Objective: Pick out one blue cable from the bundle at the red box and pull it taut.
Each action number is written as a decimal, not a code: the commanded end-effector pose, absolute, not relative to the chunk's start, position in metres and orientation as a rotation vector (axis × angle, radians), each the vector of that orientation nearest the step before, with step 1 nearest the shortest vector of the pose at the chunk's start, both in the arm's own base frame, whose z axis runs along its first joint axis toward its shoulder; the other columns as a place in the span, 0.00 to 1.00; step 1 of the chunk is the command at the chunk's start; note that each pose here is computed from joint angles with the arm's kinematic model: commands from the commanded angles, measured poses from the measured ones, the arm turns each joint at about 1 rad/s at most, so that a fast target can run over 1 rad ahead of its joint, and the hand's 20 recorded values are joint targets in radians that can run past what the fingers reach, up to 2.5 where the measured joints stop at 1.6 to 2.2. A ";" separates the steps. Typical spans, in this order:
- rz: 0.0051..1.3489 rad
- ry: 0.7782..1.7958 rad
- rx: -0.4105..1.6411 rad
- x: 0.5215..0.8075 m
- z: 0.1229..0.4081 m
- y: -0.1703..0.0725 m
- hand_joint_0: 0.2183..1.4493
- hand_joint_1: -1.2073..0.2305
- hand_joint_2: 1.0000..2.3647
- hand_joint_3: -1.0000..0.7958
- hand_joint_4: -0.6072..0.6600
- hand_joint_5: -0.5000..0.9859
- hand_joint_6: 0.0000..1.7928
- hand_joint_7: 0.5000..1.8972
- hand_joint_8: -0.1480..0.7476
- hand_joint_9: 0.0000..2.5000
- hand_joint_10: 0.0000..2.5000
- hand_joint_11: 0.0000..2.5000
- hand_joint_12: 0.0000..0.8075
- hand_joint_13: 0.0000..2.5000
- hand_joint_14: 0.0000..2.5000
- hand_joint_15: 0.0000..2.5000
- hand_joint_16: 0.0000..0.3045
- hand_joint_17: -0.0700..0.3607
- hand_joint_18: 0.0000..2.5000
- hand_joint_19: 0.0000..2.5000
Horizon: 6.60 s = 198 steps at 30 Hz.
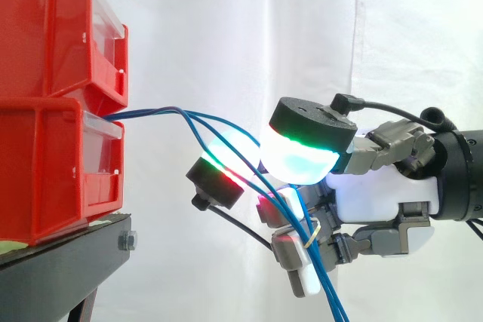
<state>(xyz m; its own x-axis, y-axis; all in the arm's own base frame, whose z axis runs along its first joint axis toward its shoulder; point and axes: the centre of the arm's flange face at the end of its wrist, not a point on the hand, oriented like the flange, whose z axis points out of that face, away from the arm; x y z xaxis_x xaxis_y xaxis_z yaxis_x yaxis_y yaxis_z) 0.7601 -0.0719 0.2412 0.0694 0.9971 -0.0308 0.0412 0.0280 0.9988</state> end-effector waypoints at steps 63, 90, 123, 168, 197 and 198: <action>1.136 1.188 1.263 0.761 0.241 -0.070 0.27 0.43 0.00 0.28 0.50 0.26 0.47 0.31 0.48 0.49 0.01 0.30 0.49 0.44 0.01 0.24 0.18 0.44 0.39 0.27; 1.136 1.190 1.263 0.761 0.241 -0.067 0.36 0.29 0.01 0.33 0.47 0.22 0.51 0.22 0.46 0.47 0.01 0.34 0.46 0.46 0.01 0.26 0.16 0.42 0.41 0.27; 1.138 1.192 1.262 0.761 0.241 -0.066 0.31 0.41 0.01 0.45 0.48 0.26 0.52 0.35 0.53 0.54 0.01 0.31 0.53 0.50 0.01 0.25 0.21 0.49 0.45 0.27; 1.042 1.320 1.331 0.731 0.273 -0.070 0.28 0.38 0.09 0.50 0.42 0.29 0.49 0.47 0.53 0.37 0.00 0.09 0.57 0.37 0.00 0.14 0.22 0.52 0.39 0.22; 1.028 1.296 1.317 0.674 0.265 -0.073 0.28 0.38 0.11 0.50 0.43 0.30 0.49 0.47 0.54 0.40 0.00 0.11 0.58 0.38 0.01 0.16 0.23 0.53 0.39 0.22; 1.028 1.296 1.317 0.674 0.265 -0.073 0.27 0.38 0.12 0.50 0.43 0.30 0.49 0.48 0.54 0.39 0.00 0.11 0.58 0.38 0.01 0.16 0.23 0.53 0.39 0.22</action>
